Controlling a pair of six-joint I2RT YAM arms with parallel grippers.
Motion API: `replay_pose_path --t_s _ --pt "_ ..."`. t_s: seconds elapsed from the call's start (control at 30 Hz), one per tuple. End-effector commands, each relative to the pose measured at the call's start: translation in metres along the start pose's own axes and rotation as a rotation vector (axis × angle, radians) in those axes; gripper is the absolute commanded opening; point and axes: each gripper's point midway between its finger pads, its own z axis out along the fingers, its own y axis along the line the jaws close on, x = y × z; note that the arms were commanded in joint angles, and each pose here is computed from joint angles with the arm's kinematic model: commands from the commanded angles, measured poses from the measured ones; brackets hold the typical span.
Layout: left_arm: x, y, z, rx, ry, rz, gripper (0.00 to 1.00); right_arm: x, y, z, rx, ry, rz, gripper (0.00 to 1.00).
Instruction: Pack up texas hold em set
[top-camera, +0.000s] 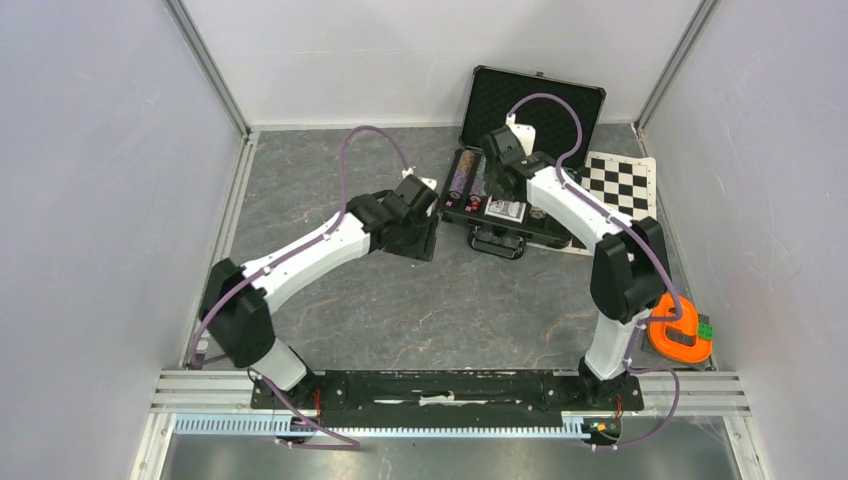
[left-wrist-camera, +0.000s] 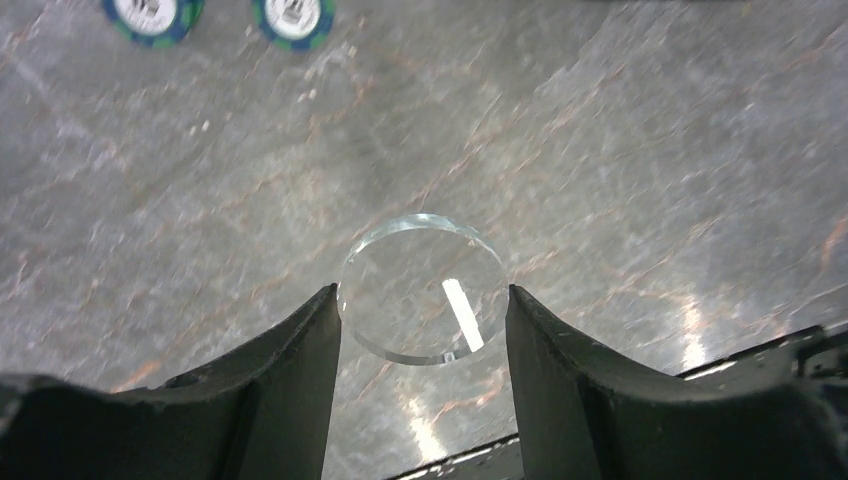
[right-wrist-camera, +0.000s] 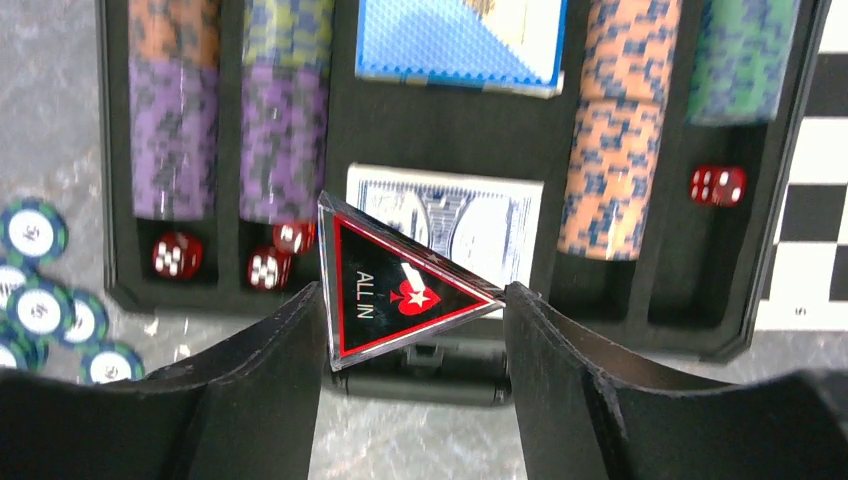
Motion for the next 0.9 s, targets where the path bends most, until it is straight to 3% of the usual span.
replay_pose_path --t_s 0.0,0.2,0.33,0.57,0.87 --pt "-0.047 -0.024 0.007 0.108 -0.055 0.026 0.46 -0.049 0.004 0.017 -0.01 -0.094 0.022 0.59" --pt "-0.069 -0.045 0.023 0.186 -0.036 0.016 0.46 -0.067 0.013 0.048 -0.028 -0.104 0.037 0.62" --pt "-0.086 -0.055 0.032 0.206 -0.053 0.022 0.46 -0.07 0.016 0.058 -0.042 -0.077 0.037 0.98" --pt "-0.121 -0.082 0.055 0.276 -0.104 -0.003 0.45 -0.088 -0.007 0.009 -0.048 -0.144 0.035 0.98" --pt "-0.17 -0.127 0.096 0.393 -0.158 -0.06 0.42 -0.039 -0.12 -0.066 0.055 -0.192 0.204 0.98"
